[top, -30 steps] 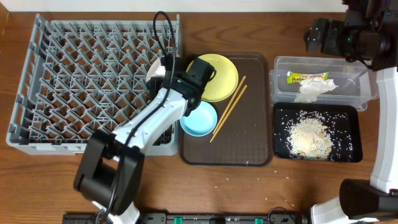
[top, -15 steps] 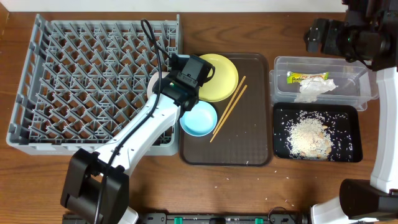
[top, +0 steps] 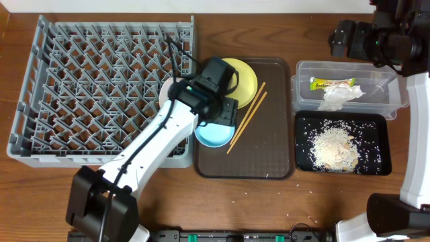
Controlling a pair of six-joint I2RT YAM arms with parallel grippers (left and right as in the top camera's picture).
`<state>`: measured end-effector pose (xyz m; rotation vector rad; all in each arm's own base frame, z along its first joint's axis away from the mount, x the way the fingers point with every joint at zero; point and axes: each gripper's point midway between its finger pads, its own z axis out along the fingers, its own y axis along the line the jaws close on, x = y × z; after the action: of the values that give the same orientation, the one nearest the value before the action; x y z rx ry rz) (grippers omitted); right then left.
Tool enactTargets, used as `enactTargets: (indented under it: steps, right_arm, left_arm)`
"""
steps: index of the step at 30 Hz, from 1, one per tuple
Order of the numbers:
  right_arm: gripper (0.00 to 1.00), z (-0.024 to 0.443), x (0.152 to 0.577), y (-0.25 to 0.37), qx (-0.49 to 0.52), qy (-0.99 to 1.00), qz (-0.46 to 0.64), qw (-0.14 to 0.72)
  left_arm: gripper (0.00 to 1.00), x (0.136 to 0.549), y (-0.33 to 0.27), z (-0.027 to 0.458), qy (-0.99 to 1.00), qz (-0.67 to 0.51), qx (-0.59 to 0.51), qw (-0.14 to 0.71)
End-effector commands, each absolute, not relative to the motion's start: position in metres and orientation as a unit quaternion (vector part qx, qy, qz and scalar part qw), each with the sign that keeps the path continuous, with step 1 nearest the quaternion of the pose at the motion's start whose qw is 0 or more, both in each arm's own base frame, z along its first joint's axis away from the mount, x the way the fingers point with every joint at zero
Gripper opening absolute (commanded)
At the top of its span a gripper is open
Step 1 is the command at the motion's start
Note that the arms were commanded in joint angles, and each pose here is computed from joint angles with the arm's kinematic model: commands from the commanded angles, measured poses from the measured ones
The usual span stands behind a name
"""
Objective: Sort waste into correct bins and load items into the dishwasher
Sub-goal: 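Reach the left gripper to the light-blue bowl and grasp it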
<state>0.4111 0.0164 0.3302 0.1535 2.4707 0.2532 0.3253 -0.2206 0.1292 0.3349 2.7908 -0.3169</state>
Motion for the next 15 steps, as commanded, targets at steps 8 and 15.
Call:
enactTargets:
  steps: [8, 15]
  right_arm:
    - [0.99, 0.328, 0.411, 0.020, 0.059, 0.941, 0.101, 0.317]
    - [0.99, 0.328, 0.411, 0.020, 0.059, 0.941, 0.101, 0.317]
  left_arm:
    - [0.41, 0.303, -0.222, 0.057, 0.985, -0.024, 0.155, 0.074]
    - [0.10, 0.307, -0.214, 0.044, 0.986, 0.005, 0.148, 0.071]
